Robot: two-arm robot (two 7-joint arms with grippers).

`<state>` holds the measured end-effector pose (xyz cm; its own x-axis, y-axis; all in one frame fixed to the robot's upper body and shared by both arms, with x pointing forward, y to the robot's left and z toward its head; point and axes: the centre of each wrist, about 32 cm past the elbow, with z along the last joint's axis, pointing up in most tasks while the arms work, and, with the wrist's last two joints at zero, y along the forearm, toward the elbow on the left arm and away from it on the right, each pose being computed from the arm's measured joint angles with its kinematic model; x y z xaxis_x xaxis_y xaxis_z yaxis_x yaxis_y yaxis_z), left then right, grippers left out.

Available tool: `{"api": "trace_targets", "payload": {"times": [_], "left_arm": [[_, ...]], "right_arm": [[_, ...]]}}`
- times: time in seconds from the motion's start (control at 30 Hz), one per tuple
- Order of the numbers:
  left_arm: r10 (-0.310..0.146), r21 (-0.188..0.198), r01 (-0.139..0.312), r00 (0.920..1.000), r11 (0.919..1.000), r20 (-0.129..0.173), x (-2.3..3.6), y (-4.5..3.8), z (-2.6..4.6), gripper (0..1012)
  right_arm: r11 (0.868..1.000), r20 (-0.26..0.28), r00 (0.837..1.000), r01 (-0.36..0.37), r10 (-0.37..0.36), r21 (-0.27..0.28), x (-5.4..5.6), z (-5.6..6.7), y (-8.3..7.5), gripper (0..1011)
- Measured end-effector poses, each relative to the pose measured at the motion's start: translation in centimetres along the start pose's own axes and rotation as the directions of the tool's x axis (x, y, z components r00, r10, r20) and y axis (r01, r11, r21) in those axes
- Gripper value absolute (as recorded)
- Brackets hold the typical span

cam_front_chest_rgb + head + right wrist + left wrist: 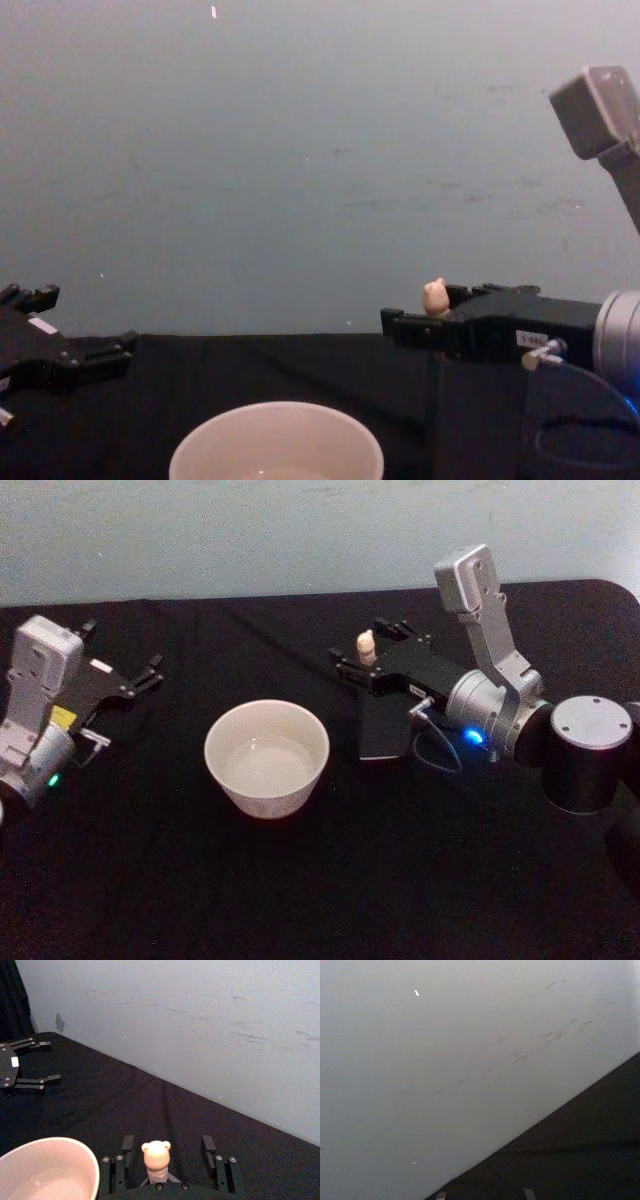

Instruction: Pick up the stirring spoon with one hand, stir inside the cup, then place it back in its original position.

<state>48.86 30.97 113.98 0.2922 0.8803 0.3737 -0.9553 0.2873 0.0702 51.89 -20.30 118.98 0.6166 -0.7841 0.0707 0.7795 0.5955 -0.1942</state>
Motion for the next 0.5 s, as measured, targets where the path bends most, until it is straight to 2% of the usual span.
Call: {"api": "trace_targets", "payload": {"times": [0.07,0.13,0.5], "left_arm": [[0.000,0.000,0.000,1.0000,1.0000,0.000,0.00,0.00,0.00,1001],[0.000,0.000,0.000,1.0000,1.0000,0.000,0.00,0.00,0.00,1001],[0.000,0.000,0.000,1.0000,1.0000,0.000,0.00,0.00,0.00,1001]], "right_arm": [[1.000,0.000,1.000,0.000,0.000,0.000,0.00,0.00,0.00,813],[1.000,0.000,1.000,0.000,0.000,0.000,0.00,0.00,0.00,786],[1.000,0.000,1.000,-0.001,0.001,0.002,-0.01,0.03,-0.02,419]]}}
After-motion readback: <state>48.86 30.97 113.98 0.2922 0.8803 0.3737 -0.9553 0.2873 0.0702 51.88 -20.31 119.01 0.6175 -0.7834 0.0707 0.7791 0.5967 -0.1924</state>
